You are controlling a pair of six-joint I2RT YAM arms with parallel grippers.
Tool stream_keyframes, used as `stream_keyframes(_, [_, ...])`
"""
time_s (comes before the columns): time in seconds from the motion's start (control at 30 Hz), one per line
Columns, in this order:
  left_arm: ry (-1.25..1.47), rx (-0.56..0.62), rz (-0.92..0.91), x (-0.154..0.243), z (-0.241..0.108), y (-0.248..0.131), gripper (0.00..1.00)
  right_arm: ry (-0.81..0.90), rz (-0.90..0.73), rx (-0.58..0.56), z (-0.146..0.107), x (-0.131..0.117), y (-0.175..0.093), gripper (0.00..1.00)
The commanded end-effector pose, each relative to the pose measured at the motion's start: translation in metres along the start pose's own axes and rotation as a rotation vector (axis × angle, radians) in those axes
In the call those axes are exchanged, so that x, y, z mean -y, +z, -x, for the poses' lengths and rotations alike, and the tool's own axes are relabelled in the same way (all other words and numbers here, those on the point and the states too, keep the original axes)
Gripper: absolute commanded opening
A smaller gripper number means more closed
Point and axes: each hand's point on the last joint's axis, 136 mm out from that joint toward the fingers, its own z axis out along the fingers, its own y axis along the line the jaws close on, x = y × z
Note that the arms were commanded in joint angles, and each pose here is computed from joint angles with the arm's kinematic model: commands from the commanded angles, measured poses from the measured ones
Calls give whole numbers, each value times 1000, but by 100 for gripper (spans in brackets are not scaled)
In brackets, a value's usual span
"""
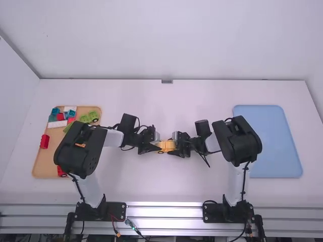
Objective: Assemble lego blocks to make yellow taxi
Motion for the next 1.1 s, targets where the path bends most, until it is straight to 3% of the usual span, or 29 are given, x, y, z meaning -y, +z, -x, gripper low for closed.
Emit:
stream_keyframes(0.0, [-31,-124,53,-3,-28,-1,6,3,21,19,3,-2,2,48])
stream_keyframes(0.5, [37,-102,59,-6,-18,9,13,1,29,29,5,-3,3,48])
stream_keyframes(0.67, [30,-149,80,-8,-26,9,20,0,37,40,7,-5,2,48])
stream_keyframes(1.07, [10,-151,92,-12,-29,4,14,-1,39,40,6,-6,2,47])
